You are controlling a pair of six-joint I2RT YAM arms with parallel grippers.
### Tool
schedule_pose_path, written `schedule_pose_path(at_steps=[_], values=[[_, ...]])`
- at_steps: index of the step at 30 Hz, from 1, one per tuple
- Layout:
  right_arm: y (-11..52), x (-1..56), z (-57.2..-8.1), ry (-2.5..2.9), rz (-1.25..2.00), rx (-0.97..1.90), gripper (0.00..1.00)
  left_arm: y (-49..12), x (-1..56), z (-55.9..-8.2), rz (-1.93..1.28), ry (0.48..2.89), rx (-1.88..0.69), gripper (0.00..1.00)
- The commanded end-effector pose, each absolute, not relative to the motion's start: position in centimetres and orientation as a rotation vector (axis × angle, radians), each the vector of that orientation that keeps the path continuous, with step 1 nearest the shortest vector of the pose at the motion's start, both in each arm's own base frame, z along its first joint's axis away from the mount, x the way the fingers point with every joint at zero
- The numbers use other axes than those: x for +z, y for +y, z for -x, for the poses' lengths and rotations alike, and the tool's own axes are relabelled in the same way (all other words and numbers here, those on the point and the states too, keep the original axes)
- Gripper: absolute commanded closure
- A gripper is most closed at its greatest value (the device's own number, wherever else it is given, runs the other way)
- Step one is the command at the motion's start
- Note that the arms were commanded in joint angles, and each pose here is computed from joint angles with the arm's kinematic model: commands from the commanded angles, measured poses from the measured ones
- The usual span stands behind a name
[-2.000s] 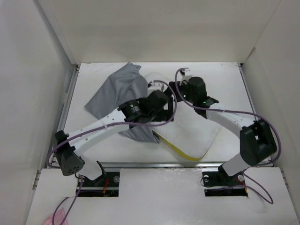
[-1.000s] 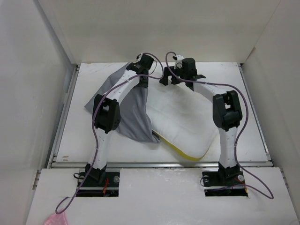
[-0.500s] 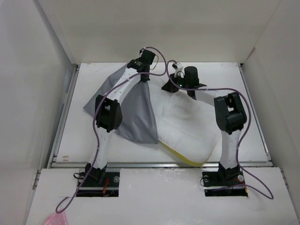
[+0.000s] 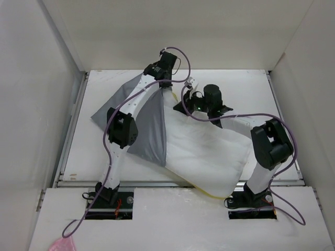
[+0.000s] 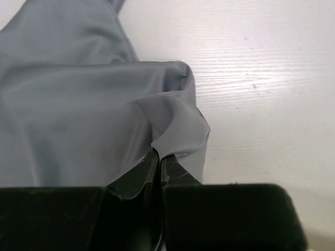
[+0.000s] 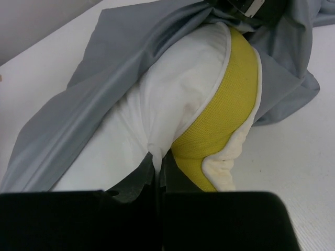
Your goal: Put the pillow into the pillowcase
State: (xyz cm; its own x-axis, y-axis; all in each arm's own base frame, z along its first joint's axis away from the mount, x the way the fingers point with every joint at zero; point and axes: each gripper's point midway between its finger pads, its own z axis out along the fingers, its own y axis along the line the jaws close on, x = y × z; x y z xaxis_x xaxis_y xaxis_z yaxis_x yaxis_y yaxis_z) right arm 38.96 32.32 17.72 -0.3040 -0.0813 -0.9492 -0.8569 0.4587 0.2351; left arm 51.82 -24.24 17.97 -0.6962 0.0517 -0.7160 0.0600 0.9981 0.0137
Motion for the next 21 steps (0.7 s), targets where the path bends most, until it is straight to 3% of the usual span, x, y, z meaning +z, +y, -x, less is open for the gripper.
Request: schedule_pose_path(at_steps=[1,8,11,14,21], values=[[34.4,19.2,-36.4,1.609,0.906,1.068,1.00,-28.5,30.5,-51.0,-0.095,2.051,-0.284,1.00],[37.5,15.1,-36.4,1.716,0.887,1.178,1.00,-30.5,40.1,-46.2,-0.183,1.845,-0.444,1.00],[39.1,14.6,-37.2,1.728,0.818,1.189,1.00,-31.4,40.7,-44.9,-0.250,1.843,-0.493,1.00],[38.7,17.1,-39.7,1.670,0.624,1.256,1.00,-31.6,39.3,-43.6,-0.289,1.894,-0.502,1.00],[35.1,24.3,-41.7,1.419,0.442,1.428,1.00,-33.0,29.5,-41.3,-0.314,2.113,-0.476,1.00]])
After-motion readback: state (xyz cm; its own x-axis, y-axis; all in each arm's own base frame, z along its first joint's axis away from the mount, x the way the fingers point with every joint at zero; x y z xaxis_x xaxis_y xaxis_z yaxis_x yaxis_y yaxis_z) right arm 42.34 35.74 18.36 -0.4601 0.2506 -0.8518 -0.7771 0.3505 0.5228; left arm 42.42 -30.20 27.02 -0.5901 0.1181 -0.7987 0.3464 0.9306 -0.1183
